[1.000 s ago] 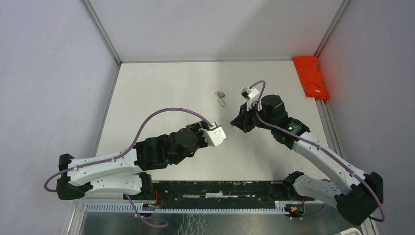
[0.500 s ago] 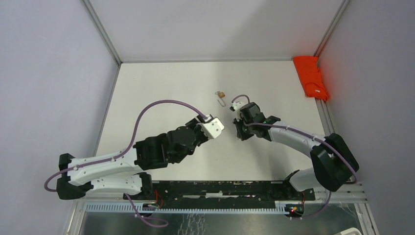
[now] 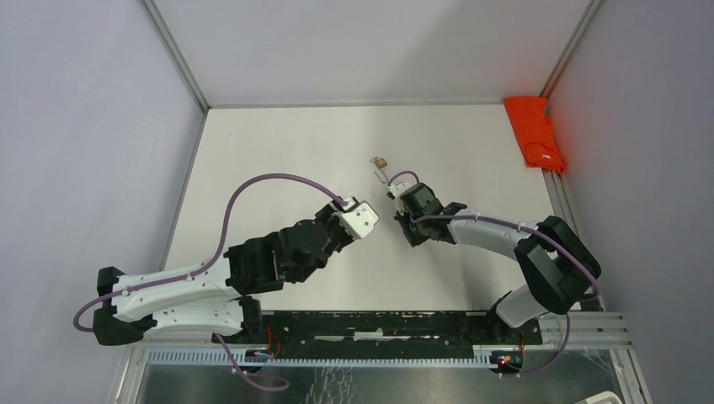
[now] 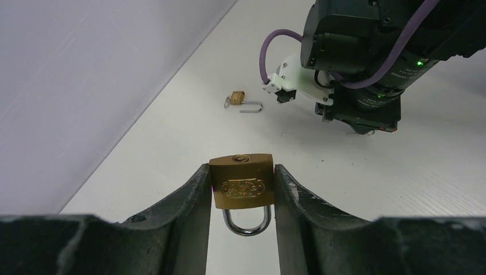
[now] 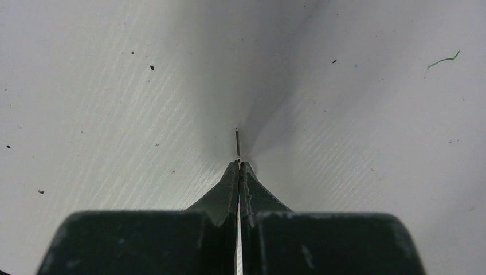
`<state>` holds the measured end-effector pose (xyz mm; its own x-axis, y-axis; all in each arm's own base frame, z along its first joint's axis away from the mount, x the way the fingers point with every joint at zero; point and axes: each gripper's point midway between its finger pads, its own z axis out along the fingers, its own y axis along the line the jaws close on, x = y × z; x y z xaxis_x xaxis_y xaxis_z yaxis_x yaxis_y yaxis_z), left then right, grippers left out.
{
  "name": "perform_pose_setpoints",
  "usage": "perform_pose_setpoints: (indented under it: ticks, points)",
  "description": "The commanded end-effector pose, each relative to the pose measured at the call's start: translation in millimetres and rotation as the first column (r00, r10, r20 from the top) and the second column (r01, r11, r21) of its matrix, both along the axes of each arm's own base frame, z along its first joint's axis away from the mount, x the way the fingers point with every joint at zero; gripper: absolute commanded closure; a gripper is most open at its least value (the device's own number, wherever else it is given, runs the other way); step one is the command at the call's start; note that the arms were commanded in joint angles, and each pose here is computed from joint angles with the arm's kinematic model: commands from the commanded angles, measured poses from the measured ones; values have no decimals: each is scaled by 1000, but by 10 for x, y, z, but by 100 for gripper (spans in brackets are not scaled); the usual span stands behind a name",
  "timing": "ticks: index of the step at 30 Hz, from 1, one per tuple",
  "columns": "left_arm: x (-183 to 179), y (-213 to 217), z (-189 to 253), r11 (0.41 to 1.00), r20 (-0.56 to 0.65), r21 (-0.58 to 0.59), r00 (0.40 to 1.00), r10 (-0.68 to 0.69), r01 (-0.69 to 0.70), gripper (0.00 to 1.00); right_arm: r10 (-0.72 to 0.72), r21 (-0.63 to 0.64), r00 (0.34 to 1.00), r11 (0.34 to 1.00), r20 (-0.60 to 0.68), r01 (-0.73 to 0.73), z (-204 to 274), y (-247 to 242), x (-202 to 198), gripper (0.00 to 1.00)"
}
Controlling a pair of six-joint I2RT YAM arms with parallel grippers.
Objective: Unlock with the key
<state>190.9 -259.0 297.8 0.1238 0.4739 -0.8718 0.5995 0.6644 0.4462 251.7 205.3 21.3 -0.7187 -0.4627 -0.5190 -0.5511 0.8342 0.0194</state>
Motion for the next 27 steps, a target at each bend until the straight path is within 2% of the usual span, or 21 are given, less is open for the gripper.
perform_pose_setpoints:
  ticks: [1, 16, 27]
  points:
    - [1, 2, 198, 993, 11, -113, 1000, 19, -18, 98, -20, -28, 999, 999, 25, 21, -33, -32, 44, 100]
    - [-18, -12, 165, 994, 5, -112, 1000, 5, -4, 98, -12, -91, 999, 996, -36, 9, -213, -98, -45, 100]
    - [-32, 25, 167, 992, 4, -124, 1000, 3, -3, 98, -5, -121, 997, 993, -83, -6, -327, -100, -106, 95]
